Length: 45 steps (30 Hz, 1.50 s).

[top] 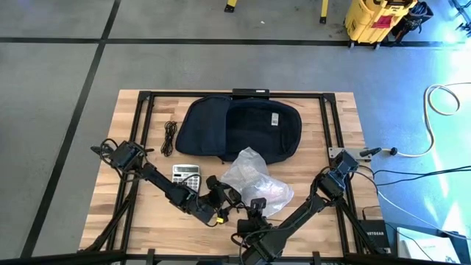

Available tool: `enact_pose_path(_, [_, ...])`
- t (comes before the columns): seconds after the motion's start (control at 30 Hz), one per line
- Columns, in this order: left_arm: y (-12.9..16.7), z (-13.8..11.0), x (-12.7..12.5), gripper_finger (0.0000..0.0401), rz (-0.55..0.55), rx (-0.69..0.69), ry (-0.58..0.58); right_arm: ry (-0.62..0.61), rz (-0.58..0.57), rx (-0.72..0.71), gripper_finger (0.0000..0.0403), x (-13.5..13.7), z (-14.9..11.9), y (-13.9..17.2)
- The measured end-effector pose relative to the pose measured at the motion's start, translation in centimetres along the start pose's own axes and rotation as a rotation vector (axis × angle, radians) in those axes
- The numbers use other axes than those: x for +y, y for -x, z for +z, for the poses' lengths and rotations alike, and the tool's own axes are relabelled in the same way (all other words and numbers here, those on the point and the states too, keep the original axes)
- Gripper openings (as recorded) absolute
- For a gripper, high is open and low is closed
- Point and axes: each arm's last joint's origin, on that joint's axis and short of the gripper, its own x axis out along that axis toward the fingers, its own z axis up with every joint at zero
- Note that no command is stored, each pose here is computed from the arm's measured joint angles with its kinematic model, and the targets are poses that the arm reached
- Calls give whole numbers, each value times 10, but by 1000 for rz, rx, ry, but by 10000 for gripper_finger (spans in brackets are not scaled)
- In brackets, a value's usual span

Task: Unpack backpack
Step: Remove the black hand fan from the transparent zip bag

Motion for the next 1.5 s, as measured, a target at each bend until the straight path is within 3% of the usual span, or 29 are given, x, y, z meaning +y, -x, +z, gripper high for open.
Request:
enact_pose_path(0.57, [-28, 8, 23, 318, 21, 14, -2, -4, 1, 0, 0, -1, 1, -1])
enact_pose_path(1.07, [-38, 15, 34, 318, 46, -16, 45, 0, 0, 3, 0, -3, 4, -4])
enact_pose_path(1.5, [-41, 14, 37, 315, 26, 8, 16, -1, 1, 2, 0, -3, 4, -4])
